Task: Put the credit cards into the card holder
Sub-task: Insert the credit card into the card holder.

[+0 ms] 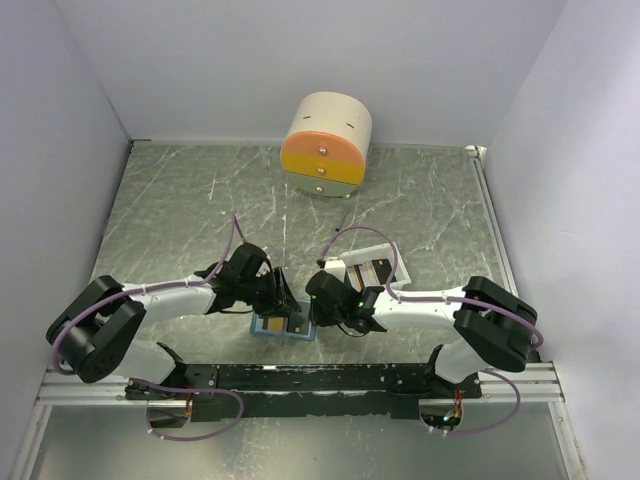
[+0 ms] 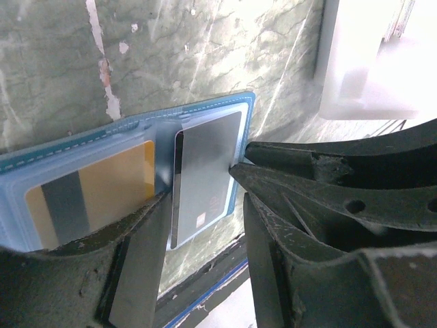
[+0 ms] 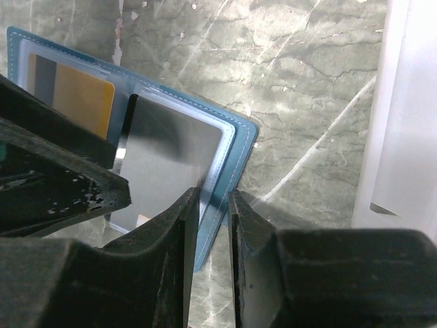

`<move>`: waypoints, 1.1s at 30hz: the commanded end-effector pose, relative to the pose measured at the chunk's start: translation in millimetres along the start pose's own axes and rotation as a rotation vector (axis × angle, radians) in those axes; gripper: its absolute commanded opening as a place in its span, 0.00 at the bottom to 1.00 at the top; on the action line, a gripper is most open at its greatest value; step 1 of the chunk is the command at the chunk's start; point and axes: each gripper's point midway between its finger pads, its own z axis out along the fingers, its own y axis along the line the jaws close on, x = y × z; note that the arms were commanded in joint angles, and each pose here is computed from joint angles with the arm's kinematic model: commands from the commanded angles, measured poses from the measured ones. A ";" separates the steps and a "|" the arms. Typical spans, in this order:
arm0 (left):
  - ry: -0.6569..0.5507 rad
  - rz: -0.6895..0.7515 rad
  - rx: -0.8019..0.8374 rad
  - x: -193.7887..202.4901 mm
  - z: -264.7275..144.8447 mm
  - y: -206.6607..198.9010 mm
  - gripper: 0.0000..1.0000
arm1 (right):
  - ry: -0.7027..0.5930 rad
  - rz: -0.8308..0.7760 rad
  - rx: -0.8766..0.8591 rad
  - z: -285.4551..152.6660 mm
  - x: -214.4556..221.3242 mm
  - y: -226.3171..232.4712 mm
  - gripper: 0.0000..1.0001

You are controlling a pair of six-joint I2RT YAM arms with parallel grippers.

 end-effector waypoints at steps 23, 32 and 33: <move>-0.201 0.074 -0.318 -39.2 -59.2 26.1 0.64 | -0.017 -0.067 0.038 6.7 -2.9 -5.9 0.18; -0.164 0.071 -0.252 -36.1 -54.2 30.7 0.66 | -0.010 -0.067 0.035 7.2 -1.3 -5.2 0.18; -0.161 0.073 -0.249 -36.2 -53.4 30.6 0.66 | -0.011 -0.065 0.035 6.9 -1.9 -5.1 0.18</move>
